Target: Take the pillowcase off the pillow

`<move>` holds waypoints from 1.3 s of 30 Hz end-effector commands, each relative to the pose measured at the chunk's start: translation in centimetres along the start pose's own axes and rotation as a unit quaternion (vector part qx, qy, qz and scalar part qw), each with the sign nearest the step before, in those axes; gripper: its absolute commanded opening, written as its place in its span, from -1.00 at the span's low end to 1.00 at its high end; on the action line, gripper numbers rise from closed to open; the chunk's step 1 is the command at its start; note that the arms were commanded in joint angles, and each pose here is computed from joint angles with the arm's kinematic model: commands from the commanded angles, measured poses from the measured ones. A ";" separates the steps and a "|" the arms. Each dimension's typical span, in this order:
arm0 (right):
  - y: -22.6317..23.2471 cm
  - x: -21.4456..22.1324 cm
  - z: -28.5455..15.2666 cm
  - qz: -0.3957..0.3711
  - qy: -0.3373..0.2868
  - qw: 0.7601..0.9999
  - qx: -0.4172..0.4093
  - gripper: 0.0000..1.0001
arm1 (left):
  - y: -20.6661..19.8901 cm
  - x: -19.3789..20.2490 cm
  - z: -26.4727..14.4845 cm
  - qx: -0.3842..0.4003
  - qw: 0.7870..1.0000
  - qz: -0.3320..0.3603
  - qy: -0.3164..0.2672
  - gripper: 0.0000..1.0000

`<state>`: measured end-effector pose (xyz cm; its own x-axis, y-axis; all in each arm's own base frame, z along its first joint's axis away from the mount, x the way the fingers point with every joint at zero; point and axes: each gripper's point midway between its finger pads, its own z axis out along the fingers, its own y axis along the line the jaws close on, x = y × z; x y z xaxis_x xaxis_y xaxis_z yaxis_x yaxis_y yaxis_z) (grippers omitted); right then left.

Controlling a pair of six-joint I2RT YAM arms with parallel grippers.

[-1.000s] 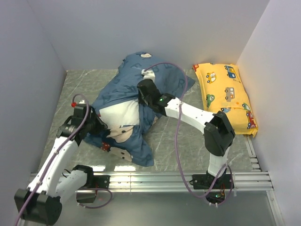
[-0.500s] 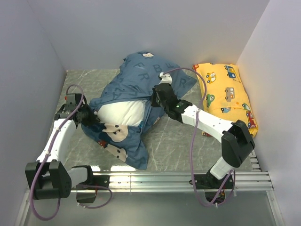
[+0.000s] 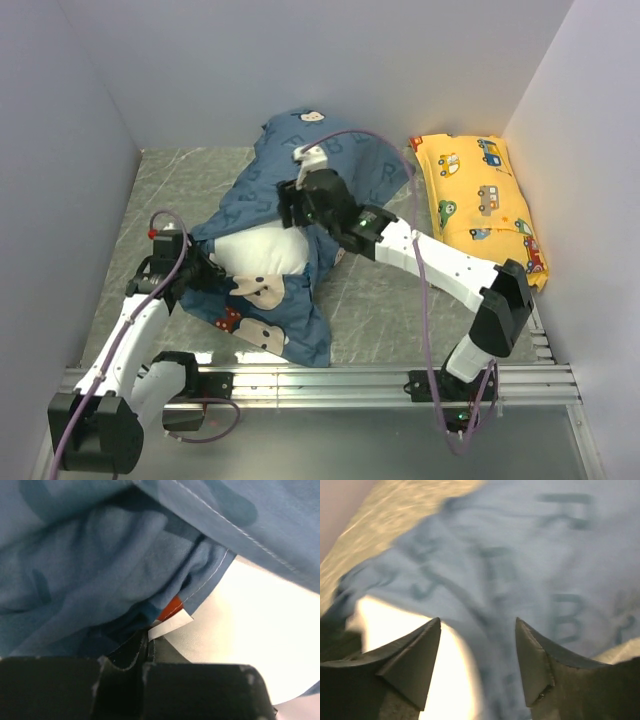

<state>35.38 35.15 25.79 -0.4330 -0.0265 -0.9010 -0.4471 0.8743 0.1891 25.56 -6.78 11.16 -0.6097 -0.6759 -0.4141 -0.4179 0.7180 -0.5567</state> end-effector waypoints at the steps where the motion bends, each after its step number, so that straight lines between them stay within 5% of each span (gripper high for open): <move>1: 4.8 -4.1 -4.7 -0.068 -0.055 0.995 -0.051 0.41 | -0.5 -0.5 -0.2 0.015 0.999 -0.018 -0.025 -0.99; 7: 11.8 1.7 -5.0 -0.172 -0.003 0.975 -0.139 0.45 | -0.9 -0.6 -1.2 0.033 0.998 -0.029 -0.040 -0.99; 14: 13.9 8.3 -1.4 -0.237 0.067 0.959 -0.136 0.46 | -1.1 -0.6 -1.8 0.043 0.997 -0.034 -0.046 -0.99; 18: 13.7 10.8 0.7 -0.258 0.101 0.954 -0.116 0.67 | -0.9 -0.5 -1.8 0.042 0.997 -0.036 -0.046 -0.99; 26: 8.3 11.1 4.5 -0.235 0.104 0.965 0.050 0.93 | -1.0 -0.5 -2.3 0.042 0.997 -0.040 -0.049 -0.99; 39: 10.4 9.1 5.9 -0.190 0.098 0.977 0.026 1.00 | -0.1 0.8 -1.8 0.039 0.997 -0.050 -0.033 -0.99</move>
<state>29.07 47.40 17.50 -0.3654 -0.4507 -0.8144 -0.6215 0.7695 -0.1469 23.92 -6.82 11.82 -0.5252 -0.7492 -0.4036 -0.4306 0.6431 -0.6332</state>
